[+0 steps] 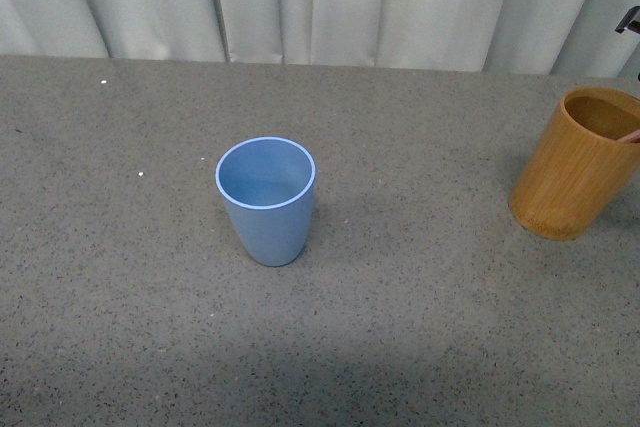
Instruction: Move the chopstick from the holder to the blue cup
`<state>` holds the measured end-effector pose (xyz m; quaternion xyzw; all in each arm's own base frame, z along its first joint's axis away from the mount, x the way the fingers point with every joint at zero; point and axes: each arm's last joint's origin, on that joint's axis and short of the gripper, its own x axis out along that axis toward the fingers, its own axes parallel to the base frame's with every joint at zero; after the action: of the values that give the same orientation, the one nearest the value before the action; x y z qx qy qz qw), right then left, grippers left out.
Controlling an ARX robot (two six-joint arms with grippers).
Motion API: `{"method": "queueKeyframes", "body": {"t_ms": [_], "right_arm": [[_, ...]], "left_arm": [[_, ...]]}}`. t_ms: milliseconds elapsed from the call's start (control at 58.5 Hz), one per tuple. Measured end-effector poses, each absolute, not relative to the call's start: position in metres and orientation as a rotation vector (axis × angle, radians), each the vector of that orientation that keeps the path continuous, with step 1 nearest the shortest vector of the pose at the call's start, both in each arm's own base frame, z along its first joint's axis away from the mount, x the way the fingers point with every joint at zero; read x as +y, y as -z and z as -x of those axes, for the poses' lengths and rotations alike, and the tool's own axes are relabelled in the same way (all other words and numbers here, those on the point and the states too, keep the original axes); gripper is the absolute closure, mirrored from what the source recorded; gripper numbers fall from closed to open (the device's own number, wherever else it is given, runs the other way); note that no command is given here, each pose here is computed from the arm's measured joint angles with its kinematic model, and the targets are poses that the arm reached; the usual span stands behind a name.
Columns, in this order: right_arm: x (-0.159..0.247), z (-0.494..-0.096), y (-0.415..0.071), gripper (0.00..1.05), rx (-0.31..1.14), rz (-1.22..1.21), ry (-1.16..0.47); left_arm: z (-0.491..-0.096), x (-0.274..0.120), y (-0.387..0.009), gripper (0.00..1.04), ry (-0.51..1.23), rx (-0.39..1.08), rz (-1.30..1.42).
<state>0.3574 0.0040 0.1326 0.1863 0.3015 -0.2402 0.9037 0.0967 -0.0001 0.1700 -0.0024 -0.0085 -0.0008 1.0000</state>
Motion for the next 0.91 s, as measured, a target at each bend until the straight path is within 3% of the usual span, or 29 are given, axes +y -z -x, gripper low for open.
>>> {"method": "queueKeyframes", "body": {"t_ms": [257,616,907], "right_arm": [[0.009,-0.360,-0.134,1.04,0.605,-0.419,0.458],[0.005,-0.354,-0.141,1.04,0.548,-0.444,0.449],[-0.011,-0.334,-0.186,1.04,0.414,-0.440,0.457]], "left_arm": [[-0.097,0.000,-0.170,0.07,0.002,-0.017,0.005],[-0.097,0.000,-0.170,0.07,0.002,-0.017,0.005],[-0.097,0.000,-0.170,0.07,0.002,-0.017,0.005]]}}
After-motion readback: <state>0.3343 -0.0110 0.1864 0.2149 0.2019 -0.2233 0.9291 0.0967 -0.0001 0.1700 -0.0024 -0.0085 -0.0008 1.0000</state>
